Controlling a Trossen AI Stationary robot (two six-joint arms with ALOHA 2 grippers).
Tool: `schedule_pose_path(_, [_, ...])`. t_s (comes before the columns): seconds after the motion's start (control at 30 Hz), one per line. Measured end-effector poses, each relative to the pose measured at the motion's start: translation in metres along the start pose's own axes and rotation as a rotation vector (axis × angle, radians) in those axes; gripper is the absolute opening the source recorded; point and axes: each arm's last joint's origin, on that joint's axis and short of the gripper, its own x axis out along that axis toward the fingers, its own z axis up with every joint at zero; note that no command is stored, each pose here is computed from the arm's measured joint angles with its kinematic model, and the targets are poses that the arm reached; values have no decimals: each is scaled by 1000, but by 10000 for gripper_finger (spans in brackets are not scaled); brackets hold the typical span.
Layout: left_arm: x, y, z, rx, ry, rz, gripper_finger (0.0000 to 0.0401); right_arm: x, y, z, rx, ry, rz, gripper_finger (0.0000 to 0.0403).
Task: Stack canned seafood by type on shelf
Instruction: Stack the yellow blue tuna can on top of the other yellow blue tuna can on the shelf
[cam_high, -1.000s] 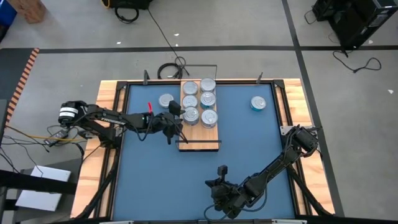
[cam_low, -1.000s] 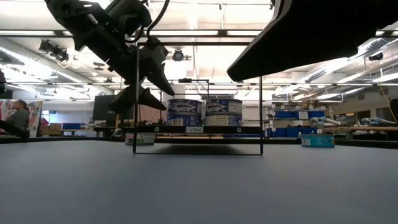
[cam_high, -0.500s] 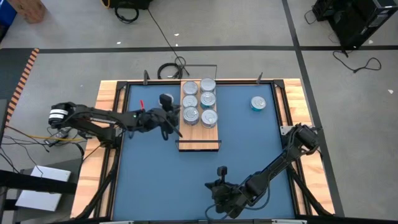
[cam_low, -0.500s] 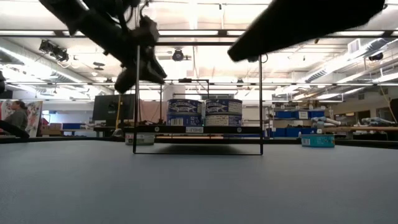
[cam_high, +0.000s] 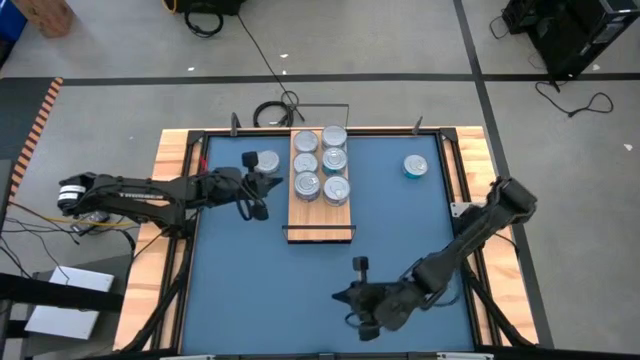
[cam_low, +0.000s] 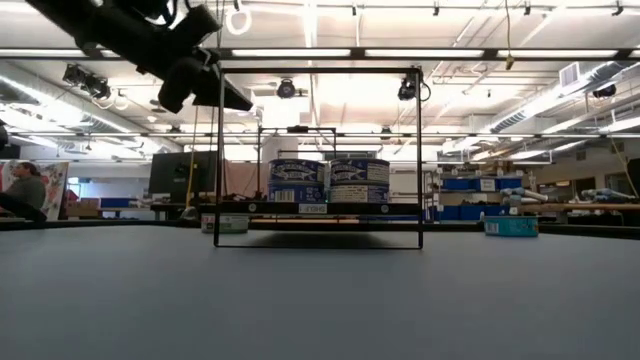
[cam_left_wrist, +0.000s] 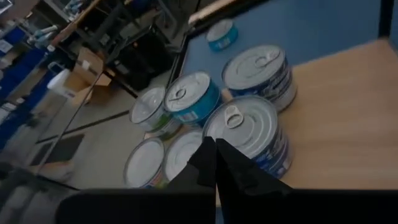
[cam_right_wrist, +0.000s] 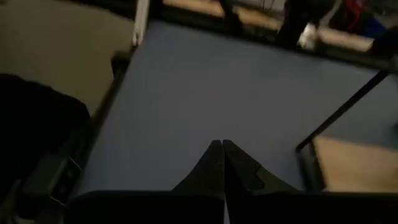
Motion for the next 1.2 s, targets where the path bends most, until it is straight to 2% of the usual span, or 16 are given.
schedule_pose_path(0.2, [-3,6,-16,-110,-66,-20,2,-49,-49,29,25,-31,-37,2])
schedule_pose_path(0.37, [0,9,-29,-161,-62,-66,1,-83,-108,35,147,23,-143,2])
schedule_pose_path(0.5, [2,18,-35,-187,-66,-47,1,-106,-163,27,289,106,-294,2])
schedule_pose_path(0.7, [2,31,-39,-262,-153,-138,1,-135,-229,6,451,245,-506,2])
schedule_pose_path(0.9, [2,36,-39,-284,-202,-174,1,-146,-269,-10,508,363,-597,3])
schedule_pose_path(1.1, [2,35,-38,-302,-215,-199,1,-140,-297,-27,554,460,-688,6])
schedule_pose_path(1.2, [2,35,-38,-320,-213,-201,1,-134,-309,-39,607,525,-690,5])
